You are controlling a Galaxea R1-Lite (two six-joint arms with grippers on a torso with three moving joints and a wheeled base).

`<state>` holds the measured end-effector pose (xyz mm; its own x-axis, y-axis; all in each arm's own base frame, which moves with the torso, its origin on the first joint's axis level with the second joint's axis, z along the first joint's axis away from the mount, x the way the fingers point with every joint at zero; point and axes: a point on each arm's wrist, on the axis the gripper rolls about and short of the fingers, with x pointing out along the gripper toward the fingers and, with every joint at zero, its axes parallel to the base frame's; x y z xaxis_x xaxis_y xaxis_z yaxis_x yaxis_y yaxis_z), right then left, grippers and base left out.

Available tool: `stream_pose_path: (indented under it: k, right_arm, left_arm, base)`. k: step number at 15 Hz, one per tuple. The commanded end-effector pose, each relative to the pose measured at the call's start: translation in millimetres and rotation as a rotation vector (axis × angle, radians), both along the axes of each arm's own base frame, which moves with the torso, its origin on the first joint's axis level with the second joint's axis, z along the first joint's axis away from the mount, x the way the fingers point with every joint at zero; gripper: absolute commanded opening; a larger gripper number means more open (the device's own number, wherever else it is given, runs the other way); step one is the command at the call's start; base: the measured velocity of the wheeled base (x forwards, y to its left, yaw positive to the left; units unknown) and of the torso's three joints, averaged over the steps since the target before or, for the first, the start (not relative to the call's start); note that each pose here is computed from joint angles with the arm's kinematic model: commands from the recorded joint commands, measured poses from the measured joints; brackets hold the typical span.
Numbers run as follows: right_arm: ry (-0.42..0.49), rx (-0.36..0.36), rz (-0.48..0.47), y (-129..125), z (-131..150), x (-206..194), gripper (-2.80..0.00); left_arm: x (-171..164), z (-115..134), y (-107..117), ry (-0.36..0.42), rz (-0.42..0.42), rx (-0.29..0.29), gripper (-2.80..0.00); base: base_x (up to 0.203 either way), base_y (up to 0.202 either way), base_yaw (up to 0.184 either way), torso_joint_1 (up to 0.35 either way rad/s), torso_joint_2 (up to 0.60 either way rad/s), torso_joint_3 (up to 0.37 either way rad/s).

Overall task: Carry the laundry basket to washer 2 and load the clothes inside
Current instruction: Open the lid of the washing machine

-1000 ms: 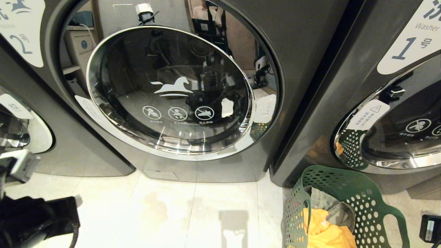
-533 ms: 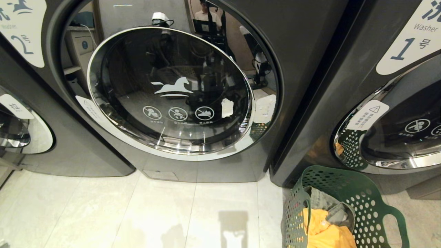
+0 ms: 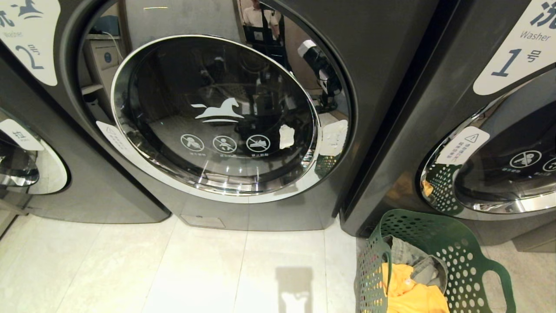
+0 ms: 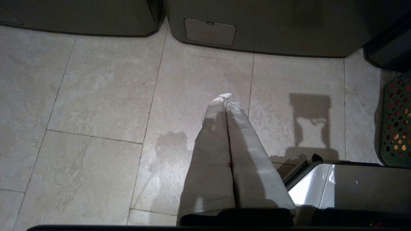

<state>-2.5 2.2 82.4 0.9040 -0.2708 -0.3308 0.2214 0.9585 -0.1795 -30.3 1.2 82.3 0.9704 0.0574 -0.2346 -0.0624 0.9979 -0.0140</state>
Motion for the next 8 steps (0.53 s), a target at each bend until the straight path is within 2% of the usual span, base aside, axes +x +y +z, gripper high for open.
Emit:
stream_pose_path:
  k: [1, 4, 8]
  right_arm:
    - [-0.002, -0.002, 0.037, 0.2, -1.1, -1.0, -2.80]
    - [0.010, 0.006, 0.189, -0.4, -1.1, -1.1, -2.80]
    - [-0.023, 0.012, 0.211, -0.7, -1.8, 0.3, -2.80]
  left_arm:
    - [-5.3, -3.0, -0.3, -0.056, -0.012, 0.000, -2.80]
    - [-5.2, -3.1, -0.3, -0.058, -0.013, 0.001, -2.80]
    - [-5.2, -3.1, -0.3, -0.058, -0.013, -0.001, -2.80]
  base:
    - [0.000, 0.000, 0.000, 0.000, 0.00, 0.000]
    - [0.000, 0.000, 0.000, 0.000, 0.00, 0.000]
    - [0.000, 0.000, 0.000, 0.000, 0.00, 0.000]
